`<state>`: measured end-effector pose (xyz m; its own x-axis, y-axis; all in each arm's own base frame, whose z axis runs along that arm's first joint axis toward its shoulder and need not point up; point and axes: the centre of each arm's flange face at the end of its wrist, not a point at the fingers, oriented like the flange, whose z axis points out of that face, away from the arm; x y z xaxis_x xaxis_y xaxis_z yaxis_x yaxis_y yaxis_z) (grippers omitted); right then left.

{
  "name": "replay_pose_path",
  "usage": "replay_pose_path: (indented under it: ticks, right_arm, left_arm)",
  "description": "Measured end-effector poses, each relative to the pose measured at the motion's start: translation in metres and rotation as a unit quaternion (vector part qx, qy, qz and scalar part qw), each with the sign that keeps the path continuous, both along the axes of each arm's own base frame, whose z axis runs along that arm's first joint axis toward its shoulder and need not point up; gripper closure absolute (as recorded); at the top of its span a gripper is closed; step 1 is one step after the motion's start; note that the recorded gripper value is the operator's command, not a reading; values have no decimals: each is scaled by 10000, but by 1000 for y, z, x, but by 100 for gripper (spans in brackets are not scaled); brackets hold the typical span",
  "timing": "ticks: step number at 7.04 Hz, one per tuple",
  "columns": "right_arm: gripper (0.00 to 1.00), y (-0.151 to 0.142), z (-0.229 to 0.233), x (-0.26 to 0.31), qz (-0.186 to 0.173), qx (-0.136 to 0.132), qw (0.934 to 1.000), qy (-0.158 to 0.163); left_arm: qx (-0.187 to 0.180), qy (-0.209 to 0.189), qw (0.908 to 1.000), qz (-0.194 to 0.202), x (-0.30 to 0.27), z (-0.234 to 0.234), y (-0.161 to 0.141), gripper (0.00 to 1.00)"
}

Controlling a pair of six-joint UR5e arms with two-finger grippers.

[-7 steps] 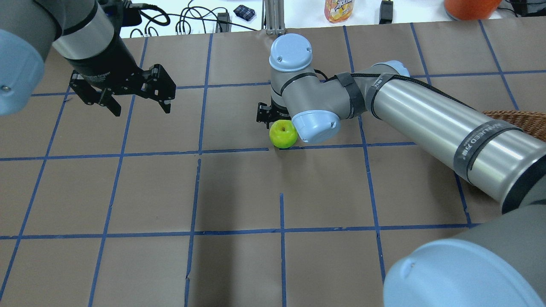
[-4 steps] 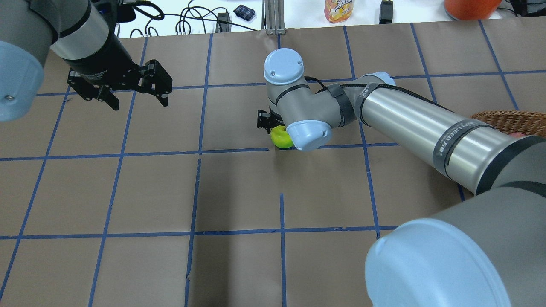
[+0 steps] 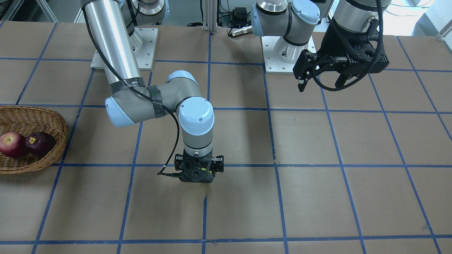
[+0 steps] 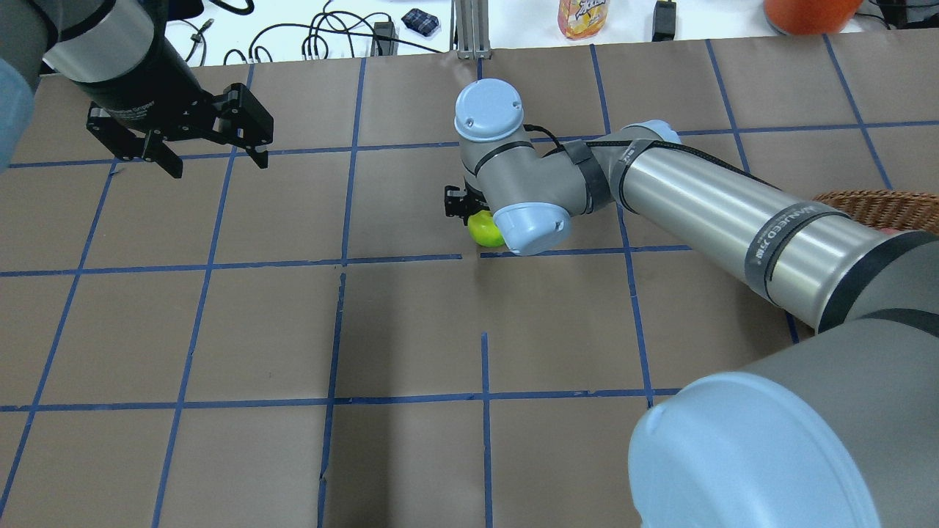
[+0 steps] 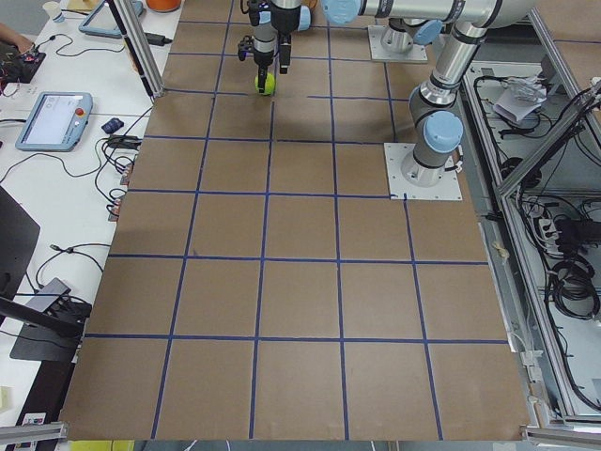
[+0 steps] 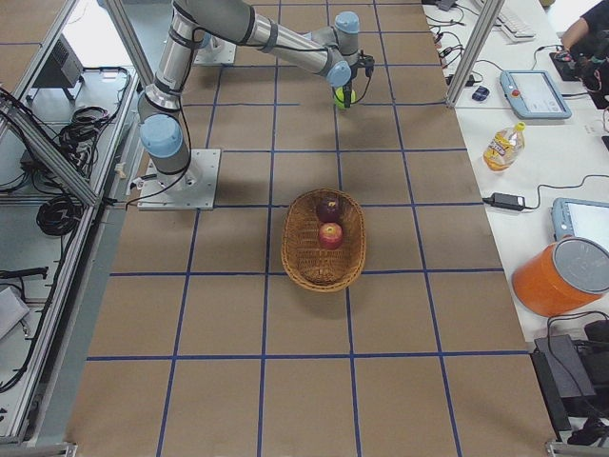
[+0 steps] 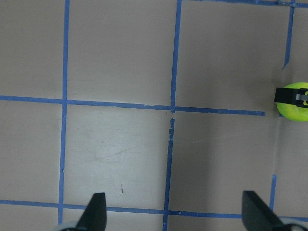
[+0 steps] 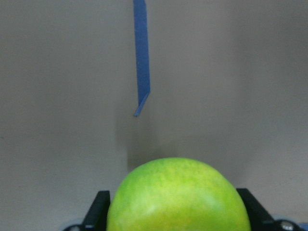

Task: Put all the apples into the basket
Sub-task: 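Carry the green apple into the basket with the right gripper and release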

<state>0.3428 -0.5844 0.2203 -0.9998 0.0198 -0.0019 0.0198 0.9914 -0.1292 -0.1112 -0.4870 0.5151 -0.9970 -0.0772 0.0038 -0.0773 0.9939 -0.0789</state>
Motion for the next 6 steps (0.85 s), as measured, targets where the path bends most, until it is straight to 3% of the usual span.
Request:
replay_pose_path:
  ticks: [1,3,6]
  right_arm:
    - [62,-11,32,-34,340,-65,9994,57]
    - [62,-32,87,-162,1087,-12,9936,298]
    - [61,-23,118,-385,1834,57,9812,590]
  left_arm:
    - [3,4,10000,0,0,0,0,0]
    - [17,2,10000,-4,0,-1,1,0]
    - [33,7,10000,-6,-1,-3,3,0]
